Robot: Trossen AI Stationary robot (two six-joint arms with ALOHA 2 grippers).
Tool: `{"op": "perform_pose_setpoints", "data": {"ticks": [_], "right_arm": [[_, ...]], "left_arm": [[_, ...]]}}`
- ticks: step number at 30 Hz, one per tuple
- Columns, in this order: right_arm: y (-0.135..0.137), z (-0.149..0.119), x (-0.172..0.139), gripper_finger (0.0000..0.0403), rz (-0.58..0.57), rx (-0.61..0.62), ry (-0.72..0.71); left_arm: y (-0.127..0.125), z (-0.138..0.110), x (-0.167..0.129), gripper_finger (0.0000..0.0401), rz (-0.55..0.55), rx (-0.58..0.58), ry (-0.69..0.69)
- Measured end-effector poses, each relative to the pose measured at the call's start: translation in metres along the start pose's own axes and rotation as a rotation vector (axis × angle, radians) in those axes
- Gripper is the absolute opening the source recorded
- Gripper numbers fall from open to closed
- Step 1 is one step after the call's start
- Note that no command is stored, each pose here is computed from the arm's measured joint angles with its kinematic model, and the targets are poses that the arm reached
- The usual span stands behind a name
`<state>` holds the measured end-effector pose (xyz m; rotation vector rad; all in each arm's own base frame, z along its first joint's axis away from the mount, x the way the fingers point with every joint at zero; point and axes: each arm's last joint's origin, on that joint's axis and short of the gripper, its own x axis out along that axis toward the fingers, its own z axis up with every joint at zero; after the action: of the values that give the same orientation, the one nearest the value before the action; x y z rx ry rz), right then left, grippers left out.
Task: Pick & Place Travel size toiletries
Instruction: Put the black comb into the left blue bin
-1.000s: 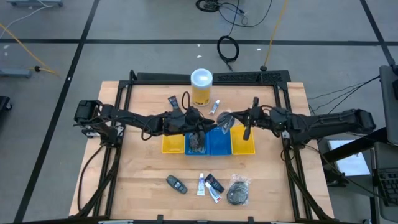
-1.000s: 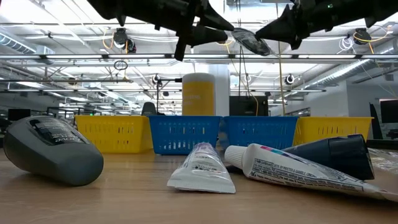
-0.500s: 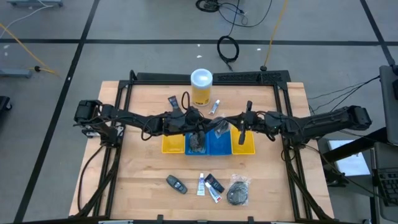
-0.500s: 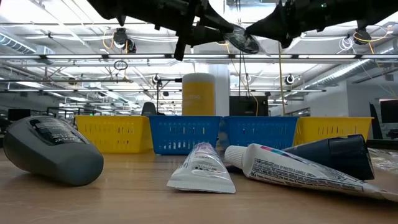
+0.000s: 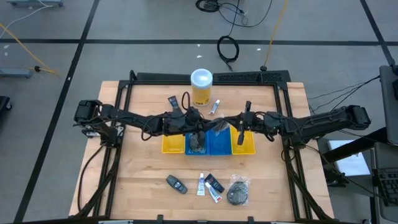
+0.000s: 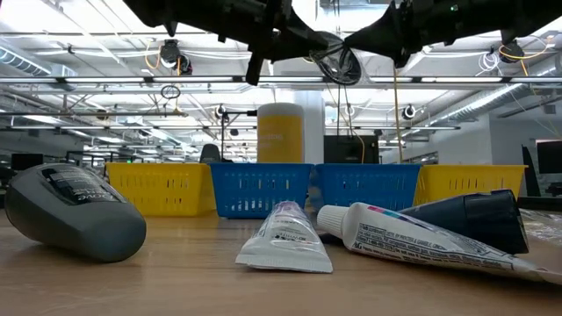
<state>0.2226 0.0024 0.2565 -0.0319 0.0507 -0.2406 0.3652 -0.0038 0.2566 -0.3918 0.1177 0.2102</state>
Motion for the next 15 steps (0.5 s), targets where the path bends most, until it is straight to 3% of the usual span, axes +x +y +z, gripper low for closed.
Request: {"op": "perform_pose_setpoints", "data": {"ticks": [7, 15], "right_arm": [[0.000, 0.001, 0.000, 0.0022, -0.003, -0.047, -0.008], [0.000, -0.003, 0.000, 0.0109, -0.012, -0.082, 0.028]], "left_arm": [[0.000, -0.005, -0.001, 0.0012, 0.016, 0.007, 0.046], [-0.001, -0.015, -0.002, 0.0010, 0.035, 0.010, 0.131]]}}
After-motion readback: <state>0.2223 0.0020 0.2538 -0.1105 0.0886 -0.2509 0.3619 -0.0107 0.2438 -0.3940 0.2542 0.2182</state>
